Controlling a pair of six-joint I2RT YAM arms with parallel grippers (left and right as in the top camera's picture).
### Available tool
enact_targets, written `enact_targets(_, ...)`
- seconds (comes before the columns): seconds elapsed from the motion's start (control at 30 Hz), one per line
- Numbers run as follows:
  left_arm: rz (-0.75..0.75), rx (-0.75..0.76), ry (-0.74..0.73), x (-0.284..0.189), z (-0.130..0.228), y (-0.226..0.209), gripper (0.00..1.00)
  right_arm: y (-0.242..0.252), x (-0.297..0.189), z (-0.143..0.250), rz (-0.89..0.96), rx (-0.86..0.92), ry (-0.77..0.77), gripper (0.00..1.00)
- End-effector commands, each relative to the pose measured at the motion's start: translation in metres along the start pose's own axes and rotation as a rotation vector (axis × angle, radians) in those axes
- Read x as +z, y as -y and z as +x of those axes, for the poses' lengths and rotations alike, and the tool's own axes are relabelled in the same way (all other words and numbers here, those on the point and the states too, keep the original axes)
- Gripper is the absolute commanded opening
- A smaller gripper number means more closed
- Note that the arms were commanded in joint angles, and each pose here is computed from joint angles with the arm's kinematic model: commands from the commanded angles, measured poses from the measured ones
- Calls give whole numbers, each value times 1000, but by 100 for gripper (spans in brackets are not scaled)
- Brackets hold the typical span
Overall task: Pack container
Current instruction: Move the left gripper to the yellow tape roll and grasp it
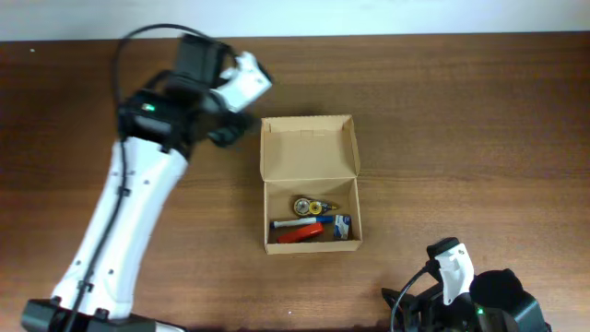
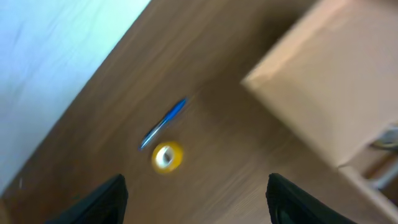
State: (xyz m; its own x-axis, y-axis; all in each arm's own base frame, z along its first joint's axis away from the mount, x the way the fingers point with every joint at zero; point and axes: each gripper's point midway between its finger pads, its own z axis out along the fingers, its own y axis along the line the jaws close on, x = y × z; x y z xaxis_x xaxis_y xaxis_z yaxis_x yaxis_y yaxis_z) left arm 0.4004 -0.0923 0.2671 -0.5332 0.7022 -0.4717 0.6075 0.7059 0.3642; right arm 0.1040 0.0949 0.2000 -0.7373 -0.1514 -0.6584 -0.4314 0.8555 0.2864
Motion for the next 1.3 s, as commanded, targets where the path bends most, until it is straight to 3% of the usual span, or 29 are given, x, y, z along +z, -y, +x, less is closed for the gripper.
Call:
enact_targets(0.0,-30,-86,-22,1,20,-29,74,-2,2,1,-9,-8,-9,99)
enact_targets(0.1,-17,-142,-46,11,37,-45,80,-2,2,1,-9,-8,-9,99)
enact_targets(0.5,18,-313,-169,111,78,-71,81,-2,2,1,-9,-8,-9,99)
enact_targets(0.7,24,-418,-208,166,98,-76,87,-2,2,1,-9,-8,-9,99)
enact_targets(0.77,23,-450,-219,180,106,-78,94,-2,2,1,-9,-8,-9,99)
enact_targets(0.93,33,-461,-240,209,119,-76,99,-2,2,1,-9,-8,-9,99)
enact_targets(1.27,65,-508,-244,243,136,-72,99,-2,2,1,-9,-8,-9,99)
